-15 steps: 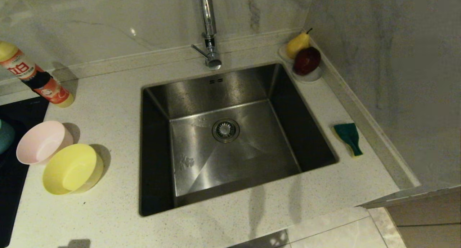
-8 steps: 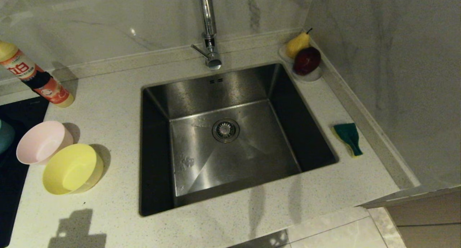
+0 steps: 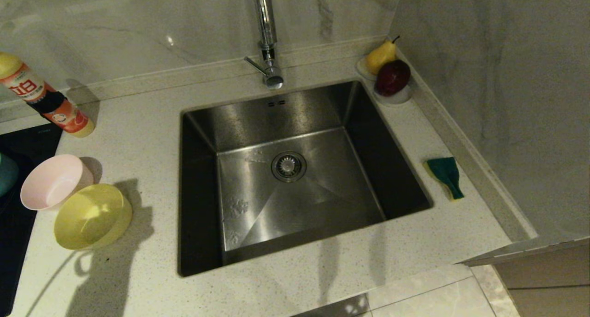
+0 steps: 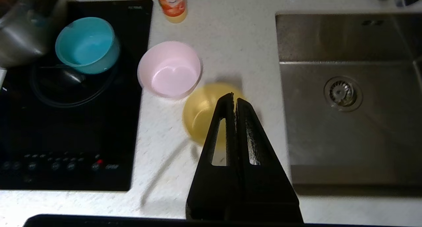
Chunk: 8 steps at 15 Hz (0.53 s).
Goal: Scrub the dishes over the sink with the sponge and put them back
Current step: Place the bowl on the bowl
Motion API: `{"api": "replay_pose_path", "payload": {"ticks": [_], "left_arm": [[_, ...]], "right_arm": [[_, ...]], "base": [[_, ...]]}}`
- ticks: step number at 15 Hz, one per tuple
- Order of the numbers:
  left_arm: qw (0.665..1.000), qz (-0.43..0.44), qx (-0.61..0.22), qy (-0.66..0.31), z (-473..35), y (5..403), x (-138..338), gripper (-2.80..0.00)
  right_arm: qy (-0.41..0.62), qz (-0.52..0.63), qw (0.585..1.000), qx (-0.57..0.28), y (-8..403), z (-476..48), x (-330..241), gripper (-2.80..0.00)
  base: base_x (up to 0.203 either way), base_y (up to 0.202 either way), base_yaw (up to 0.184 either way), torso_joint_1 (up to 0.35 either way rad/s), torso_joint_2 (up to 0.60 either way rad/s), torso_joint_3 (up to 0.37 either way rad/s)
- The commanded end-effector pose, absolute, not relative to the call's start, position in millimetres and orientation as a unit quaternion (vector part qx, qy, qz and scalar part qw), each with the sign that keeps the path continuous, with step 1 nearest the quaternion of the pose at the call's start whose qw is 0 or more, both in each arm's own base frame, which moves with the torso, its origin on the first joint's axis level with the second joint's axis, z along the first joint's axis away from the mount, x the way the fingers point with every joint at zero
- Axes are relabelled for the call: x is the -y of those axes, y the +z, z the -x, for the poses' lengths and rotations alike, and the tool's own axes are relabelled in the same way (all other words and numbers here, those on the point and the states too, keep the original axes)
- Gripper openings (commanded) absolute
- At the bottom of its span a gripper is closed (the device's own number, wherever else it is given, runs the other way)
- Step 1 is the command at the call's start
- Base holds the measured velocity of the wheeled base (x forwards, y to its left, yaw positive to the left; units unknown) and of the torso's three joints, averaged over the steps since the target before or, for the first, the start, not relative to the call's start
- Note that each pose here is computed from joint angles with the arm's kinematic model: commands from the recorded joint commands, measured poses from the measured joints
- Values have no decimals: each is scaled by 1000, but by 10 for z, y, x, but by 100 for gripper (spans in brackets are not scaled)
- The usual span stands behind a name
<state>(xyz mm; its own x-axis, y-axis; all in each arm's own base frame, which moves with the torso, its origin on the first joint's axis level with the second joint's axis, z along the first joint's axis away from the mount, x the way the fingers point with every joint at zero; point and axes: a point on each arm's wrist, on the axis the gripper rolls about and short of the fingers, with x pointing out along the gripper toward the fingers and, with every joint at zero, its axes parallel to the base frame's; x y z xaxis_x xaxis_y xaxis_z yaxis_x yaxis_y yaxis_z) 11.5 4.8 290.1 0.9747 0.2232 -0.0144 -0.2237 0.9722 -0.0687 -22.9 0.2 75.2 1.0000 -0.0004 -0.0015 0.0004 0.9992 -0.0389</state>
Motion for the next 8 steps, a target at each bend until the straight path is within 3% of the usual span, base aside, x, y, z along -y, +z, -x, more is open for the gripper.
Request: {"api": "replay_pose_path", "payload": {"ticks": [1,4,8], "left_arm": [[988,49,-86,121,-730,3205,-62,-280],[976,99,-137,139,-1212,3382,-86,-280],[948,151,-189,208,-1872,3297,-320,-280]], "right_arm": [[-1,20,1000,-2,752,228,-2,-280],[0,20,1000,-2,752,228,-2,-280],[-1,20,1000,-2,752,228,-2,-280]], "base": [[0,0,0,0,0,0],[0,0,0,0,0,0],[0,0,0,0,0,0]]}}
